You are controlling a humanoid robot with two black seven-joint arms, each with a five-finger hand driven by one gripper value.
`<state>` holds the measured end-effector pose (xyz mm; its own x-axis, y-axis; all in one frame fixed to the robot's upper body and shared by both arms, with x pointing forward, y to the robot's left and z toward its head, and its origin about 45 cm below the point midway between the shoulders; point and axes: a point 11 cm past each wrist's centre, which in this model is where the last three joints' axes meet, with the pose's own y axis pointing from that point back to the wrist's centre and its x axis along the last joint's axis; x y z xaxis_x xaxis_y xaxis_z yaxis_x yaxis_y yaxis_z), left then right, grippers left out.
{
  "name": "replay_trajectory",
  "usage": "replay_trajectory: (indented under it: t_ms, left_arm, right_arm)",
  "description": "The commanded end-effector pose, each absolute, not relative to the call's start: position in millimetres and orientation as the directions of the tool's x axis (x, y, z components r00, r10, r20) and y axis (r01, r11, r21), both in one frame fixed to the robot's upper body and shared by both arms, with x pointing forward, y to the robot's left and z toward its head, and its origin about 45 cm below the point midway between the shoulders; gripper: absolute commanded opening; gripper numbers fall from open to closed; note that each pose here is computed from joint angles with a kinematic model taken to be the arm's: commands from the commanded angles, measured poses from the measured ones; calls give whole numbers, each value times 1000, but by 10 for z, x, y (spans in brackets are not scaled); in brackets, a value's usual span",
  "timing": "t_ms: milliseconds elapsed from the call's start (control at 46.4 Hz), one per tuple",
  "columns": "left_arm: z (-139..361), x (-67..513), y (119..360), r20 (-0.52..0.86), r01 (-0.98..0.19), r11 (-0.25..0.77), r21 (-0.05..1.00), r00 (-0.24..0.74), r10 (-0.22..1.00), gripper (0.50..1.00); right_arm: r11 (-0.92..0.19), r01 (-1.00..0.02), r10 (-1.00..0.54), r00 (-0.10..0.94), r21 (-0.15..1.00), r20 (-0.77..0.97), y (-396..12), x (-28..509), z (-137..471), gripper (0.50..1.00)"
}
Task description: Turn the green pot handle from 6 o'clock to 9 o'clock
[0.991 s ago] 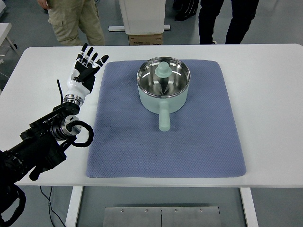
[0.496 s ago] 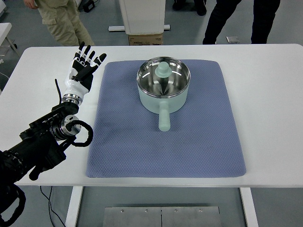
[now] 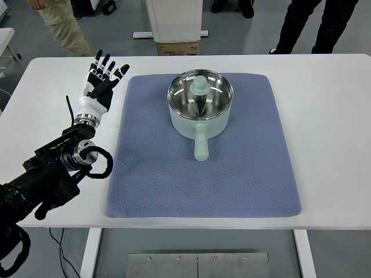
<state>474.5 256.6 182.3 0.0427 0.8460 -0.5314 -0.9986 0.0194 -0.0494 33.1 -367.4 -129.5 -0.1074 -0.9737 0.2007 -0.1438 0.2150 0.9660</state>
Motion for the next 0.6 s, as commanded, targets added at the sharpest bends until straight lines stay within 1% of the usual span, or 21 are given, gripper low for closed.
replay_trajectory:
  t_ms: [0, 388, 582]
  left_arm:
    - [1832, 4750, 2566, -531, -999, 20, -51, 44, 846, 1000]
    - [1870, 4770, 2564, -530, -998, 20, -59, 49, 847, 1000]
    - [1968, 4821, 2576, -526, -997, 19, -77, 57, 848, 1000]
  right_arm:
    - [214, -144, -974, -107, 966, 200, -3673, 331, -1295, 1000]
    - [215, -144, -974, -108, 966, 201, -3674, 331, -1295, 1000]
    - [215, -144, -974, -108, 966, 201, -3674, 331, -1295, 1000]
